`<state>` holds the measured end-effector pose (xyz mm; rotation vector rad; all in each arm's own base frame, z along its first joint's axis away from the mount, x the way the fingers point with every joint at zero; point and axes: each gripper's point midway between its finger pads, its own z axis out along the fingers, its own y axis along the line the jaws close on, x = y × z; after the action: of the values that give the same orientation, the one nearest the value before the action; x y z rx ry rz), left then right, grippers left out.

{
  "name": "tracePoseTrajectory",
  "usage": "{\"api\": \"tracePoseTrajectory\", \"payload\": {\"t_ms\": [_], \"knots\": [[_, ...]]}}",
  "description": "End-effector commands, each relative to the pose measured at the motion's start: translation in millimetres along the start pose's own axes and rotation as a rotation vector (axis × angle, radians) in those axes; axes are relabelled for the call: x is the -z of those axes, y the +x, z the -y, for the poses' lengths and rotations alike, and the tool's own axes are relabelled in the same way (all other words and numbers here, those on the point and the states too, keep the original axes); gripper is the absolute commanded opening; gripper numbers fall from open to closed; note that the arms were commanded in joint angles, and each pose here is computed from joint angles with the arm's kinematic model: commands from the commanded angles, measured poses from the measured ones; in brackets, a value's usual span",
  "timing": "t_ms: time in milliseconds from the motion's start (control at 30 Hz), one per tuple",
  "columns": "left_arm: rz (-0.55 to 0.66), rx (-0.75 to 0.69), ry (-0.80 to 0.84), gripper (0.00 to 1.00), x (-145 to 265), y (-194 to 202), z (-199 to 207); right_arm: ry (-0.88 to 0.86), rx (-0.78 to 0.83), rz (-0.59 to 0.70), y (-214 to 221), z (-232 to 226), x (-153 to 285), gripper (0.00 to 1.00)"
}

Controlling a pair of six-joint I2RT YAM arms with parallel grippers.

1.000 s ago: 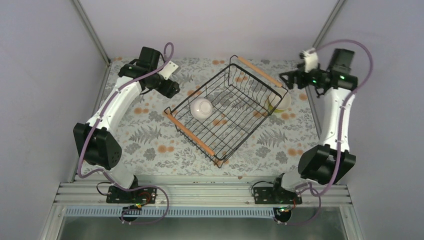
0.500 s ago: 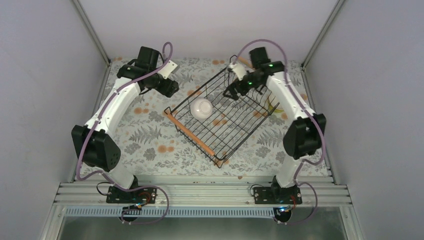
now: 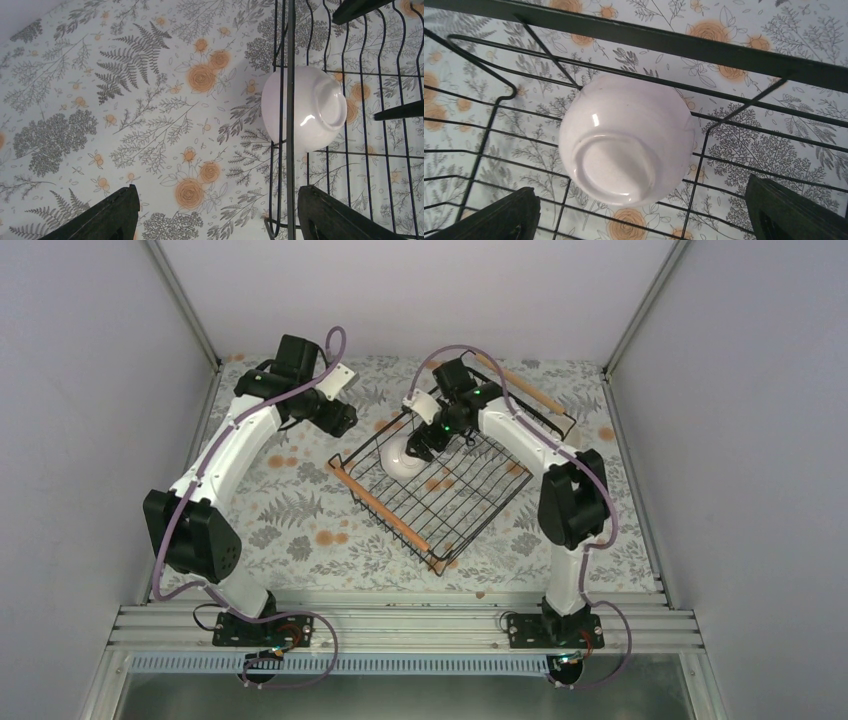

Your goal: Unload the bowls from the dish rack

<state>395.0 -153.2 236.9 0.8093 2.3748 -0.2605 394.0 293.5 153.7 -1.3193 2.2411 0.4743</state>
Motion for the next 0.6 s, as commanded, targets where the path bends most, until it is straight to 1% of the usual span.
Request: {"api": "tracePoseTrajectory", "payload": {"t_ms": [0, 167, 367, 467, 567], "knots": [[0.004, -0.012, -0.003, 0.79, 3, 2, 2, 0.041, 0.014, -0.028, 1, 1, -22, 1.00], [0.006, -0.006, 0.002, 0.79, 1, 3, 4, 0.081, 0.037, -0.069, 5, -7, -41, 1.00], [0.004, -0.008, 0.001, 0.79, 1, 6, 4, 0.086, 0.051, -0.089, 9, -17, -51, 1.00], [0.002, -0.010, 0.001, 0.79, 0, 8, 4, 0.109, 0.054, -0.090, 8, -16, -55, 1.00], [0.000, -0.012, -0.001, 0.79, -1, 9, 4, 0.163, 0.041, -0.087, 8, -5, -56, 1.00]]}}
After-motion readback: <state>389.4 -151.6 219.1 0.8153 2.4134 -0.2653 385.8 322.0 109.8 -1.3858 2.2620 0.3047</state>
